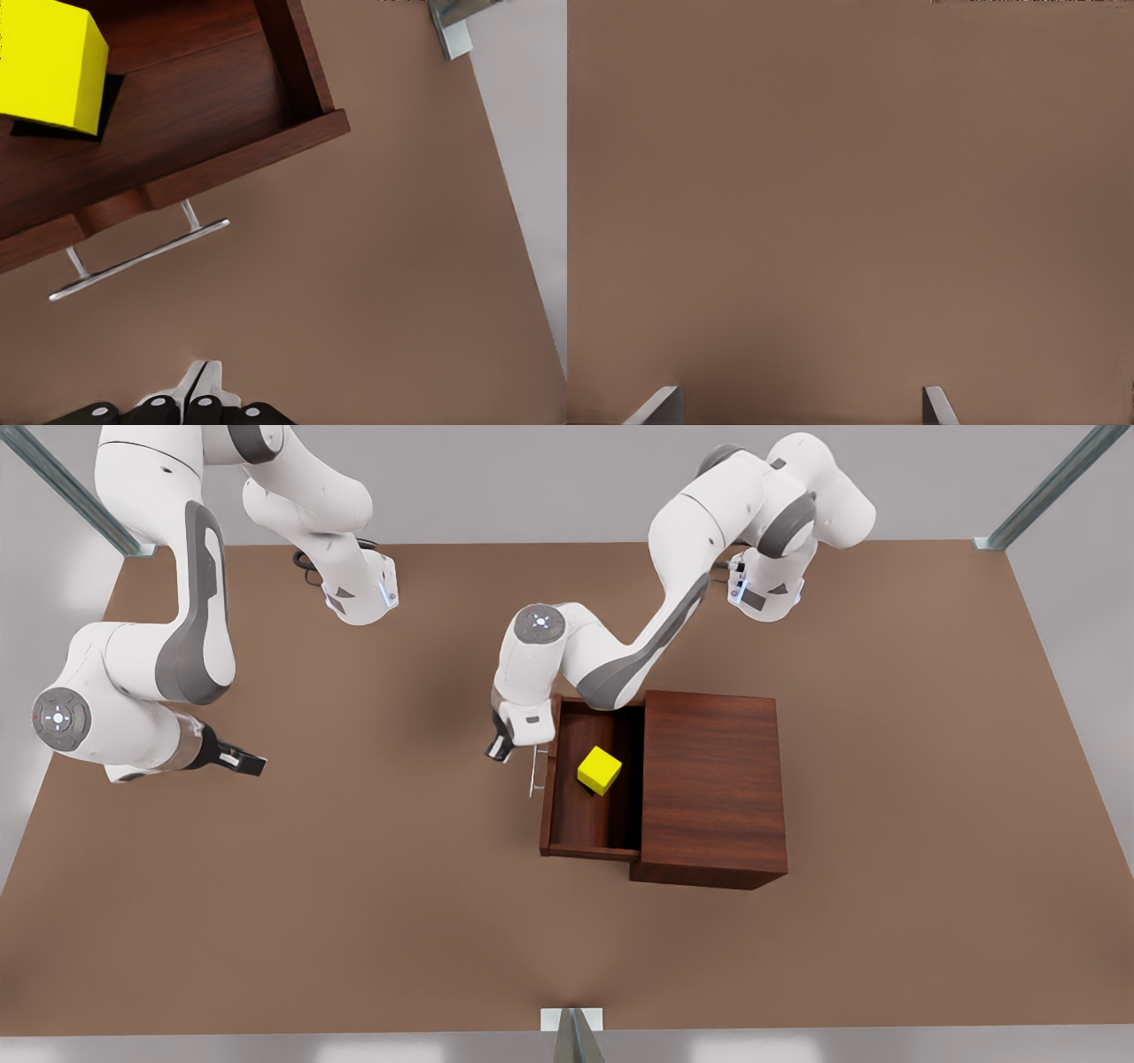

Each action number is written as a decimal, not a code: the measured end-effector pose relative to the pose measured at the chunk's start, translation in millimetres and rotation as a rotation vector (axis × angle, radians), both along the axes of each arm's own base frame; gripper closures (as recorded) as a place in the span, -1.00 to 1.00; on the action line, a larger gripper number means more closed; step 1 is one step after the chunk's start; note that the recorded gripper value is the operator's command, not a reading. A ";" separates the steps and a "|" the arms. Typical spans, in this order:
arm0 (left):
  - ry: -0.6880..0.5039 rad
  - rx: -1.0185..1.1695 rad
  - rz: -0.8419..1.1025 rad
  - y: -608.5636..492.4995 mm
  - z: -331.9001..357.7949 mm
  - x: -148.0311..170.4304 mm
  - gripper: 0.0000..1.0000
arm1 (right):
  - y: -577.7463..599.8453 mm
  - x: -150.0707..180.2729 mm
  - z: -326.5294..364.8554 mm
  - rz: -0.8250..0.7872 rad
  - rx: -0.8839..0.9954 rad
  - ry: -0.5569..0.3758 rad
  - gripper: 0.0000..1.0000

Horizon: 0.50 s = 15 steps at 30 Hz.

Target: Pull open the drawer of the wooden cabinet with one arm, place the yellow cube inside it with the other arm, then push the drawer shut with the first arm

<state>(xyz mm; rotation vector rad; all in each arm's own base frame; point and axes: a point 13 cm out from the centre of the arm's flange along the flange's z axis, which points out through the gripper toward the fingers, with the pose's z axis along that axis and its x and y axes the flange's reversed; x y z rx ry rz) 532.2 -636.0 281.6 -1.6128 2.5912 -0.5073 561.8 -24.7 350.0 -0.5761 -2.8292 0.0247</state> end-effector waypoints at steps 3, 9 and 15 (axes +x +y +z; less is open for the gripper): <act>0.009 -0.003 0.113 -5.6 -31.1 -1.5 1.00 | -0.6 -0.1 0.1 0.035 0.010 -0.001 -1.00; 0.031 -0.010 0.291 -6.5 -74.0 -0.1 1.00 | -0.5 -0.2 -0.7 0.093 0.024 -0.001 -1.00; 0.022 0.023 0.389 1.1 -88.2 -2.6 1.00 | -0.1 0.0 -3.9 0.135 0.035 0.003 -1.00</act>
